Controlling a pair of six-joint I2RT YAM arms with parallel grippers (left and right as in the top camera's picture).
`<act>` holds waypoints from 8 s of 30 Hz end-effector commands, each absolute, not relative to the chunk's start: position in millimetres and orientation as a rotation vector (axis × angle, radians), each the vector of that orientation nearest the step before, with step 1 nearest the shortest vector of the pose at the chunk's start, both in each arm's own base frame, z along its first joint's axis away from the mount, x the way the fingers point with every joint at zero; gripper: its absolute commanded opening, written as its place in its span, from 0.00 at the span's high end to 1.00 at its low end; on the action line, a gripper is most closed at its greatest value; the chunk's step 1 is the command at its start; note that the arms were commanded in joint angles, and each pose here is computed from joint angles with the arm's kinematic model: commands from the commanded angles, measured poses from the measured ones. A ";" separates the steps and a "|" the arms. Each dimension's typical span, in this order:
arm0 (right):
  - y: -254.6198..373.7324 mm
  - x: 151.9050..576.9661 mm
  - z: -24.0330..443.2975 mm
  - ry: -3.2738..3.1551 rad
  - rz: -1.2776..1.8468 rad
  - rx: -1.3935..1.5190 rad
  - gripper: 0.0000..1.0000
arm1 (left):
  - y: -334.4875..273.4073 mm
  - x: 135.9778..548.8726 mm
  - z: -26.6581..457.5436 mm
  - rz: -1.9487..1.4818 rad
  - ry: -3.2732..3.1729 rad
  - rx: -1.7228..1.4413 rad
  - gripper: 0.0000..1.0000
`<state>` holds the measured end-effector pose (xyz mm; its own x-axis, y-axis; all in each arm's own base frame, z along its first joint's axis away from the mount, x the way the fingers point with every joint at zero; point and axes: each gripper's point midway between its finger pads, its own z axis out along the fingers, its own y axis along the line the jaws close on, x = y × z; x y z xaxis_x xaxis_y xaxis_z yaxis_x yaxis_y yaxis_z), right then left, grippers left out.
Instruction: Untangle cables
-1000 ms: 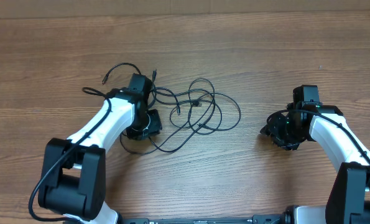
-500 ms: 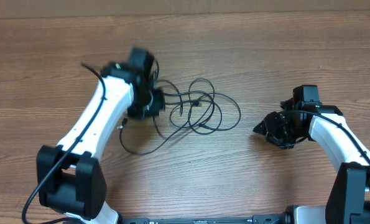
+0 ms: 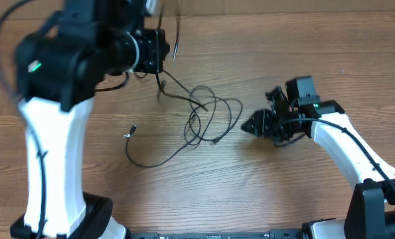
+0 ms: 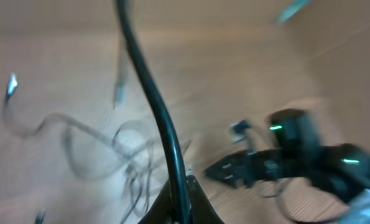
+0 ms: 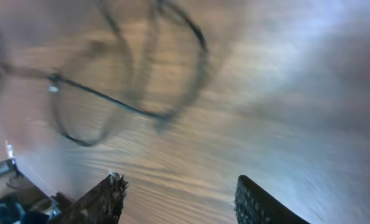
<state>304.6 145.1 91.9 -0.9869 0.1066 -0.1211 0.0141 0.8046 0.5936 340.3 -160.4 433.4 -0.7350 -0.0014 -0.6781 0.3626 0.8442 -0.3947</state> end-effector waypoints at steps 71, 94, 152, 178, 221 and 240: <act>128.1 311.3 102.7 2.909 0.483 0.015 0.47 | -111.5 293.9 182.6 0.030 3.044 0.236 0.38; 128.1 311.5 102.7 2.908 0.483 0.015 0.47 | -100.4 244.6 -11.8 0.127 3.418 0.496 0.44; 127.4 309.7 102.0 2.916 0.479 0.016 0.46 | -190.7 308.4 504.9 -0.599 1.929 0.635 0.95; 126.4 310.1 101.7 2.915 0.470 0.017 0.46 | 87.2 318.3 524.2 0.142 1.924 -0.297 0.96; 125.4 306.4 100.7 2.932 0.466 0.021 0.46 | 185.1 392.6 263.5 -0.049 2.644 -0.924 0.94; 125.5 306.4 100.7 2.932 0.467 0.021 0.46 | 182.6 387.8 261.5 -0.054 2.666 -0.932 0.00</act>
<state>301.1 125.9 97.3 -0.9879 0.0431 -0.1490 -0.0063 0.9489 0.3157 386.0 183.2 263.8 -0.7371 -0.6106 -0.2895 -0.6012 0.7882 -0.1318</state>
